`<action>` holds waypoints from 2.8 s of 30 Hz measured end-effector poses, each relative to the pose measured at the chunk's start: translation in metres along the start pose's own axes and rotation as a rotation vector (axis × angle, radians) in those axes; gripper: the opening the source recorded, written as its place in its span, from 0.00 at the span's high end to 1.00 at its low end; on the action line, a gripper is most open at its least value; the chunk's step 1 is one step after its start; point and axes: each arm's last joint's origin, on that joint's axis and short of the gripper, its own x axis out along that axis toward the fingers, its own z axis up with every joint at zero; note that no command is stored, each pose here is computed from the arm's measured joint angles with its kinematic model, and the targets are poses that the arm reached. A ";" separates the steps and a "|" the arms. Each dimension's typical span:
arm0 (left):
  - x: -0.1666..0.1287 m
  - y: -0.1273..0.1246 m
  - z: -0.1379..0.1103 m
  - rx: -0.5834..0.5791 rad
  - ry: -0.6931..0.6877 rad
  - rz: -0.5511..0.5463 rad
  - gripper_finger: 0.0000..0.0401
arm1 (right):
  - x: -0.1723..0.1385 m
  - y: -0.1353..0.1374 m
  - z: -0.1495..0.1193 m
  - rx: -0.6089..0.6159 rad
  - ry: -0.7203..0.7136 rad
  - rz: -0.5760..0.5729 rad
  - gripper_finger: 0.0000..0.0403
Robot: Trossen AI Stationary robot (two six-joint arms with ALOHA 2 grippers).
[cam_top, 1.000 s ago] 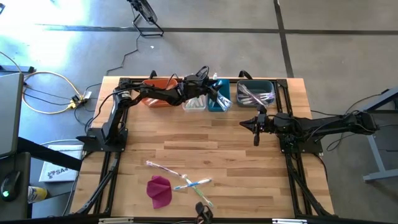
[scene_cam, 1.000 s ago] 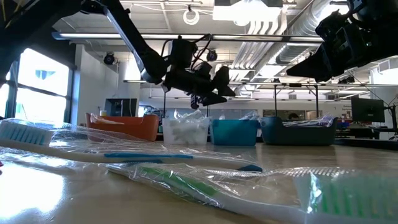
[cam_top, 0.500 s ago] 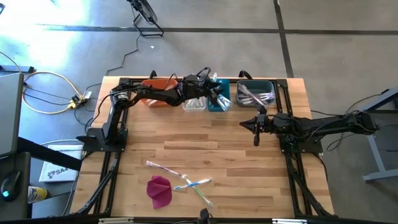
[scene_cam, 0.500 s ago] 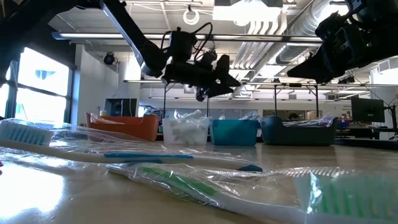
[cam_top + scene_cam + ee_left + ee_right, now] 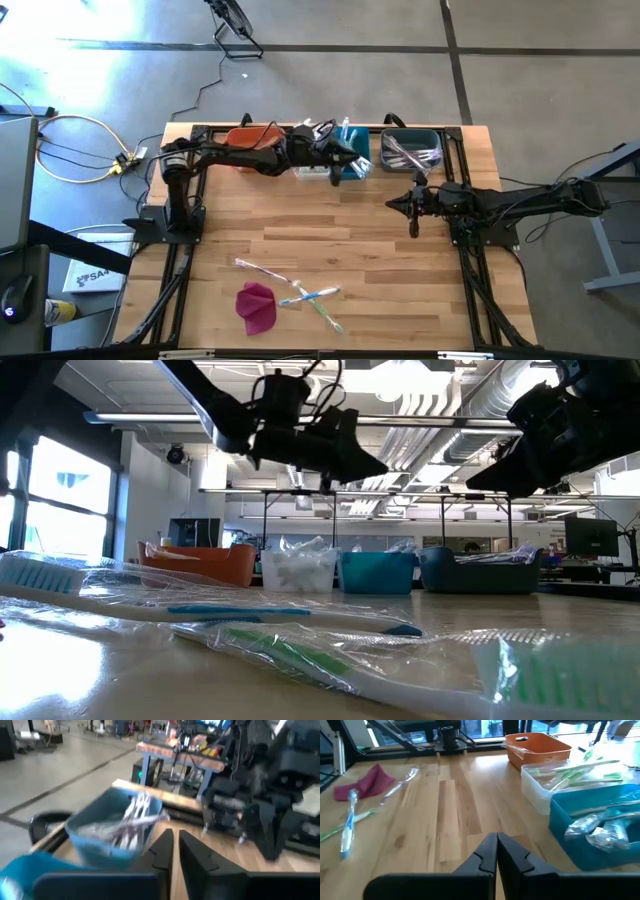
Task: Pick & Place Toothbrushes
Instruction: Put the purple toothbrush into the green bin
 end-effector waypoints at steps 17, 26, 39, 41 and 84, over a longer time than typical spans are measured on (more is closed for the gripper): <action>-0.132 -0.056 -0.028 0.055 0.105 -0.019 0.97 | 0.000 0.001 0.001 -0.001 -0.008 0.019 0.99; -0.170 -0.092 -0.045 0.058 0.339 0.013 0.97 | 0.000 0.001 0.002 -0.005 -0.023 0.017 0.99; -0.191 -0.157 -0.061 0.131 0.446 -0.228 0.97 | 0.000 0.001 0.004 -0.007 -0.042 0.013 0.99; -0.194 -0.163 -0.063 0.112 0.457 -0.227 0.97 | 0.000 0.000 0.005 -0.005 -0.056 -0.003 0.99; -0.225 -0.187 -0.054 0.177 0.822 -0.024 0.97 | 0.000 0.000 0.008 0.011 -0.079 0.000 0.99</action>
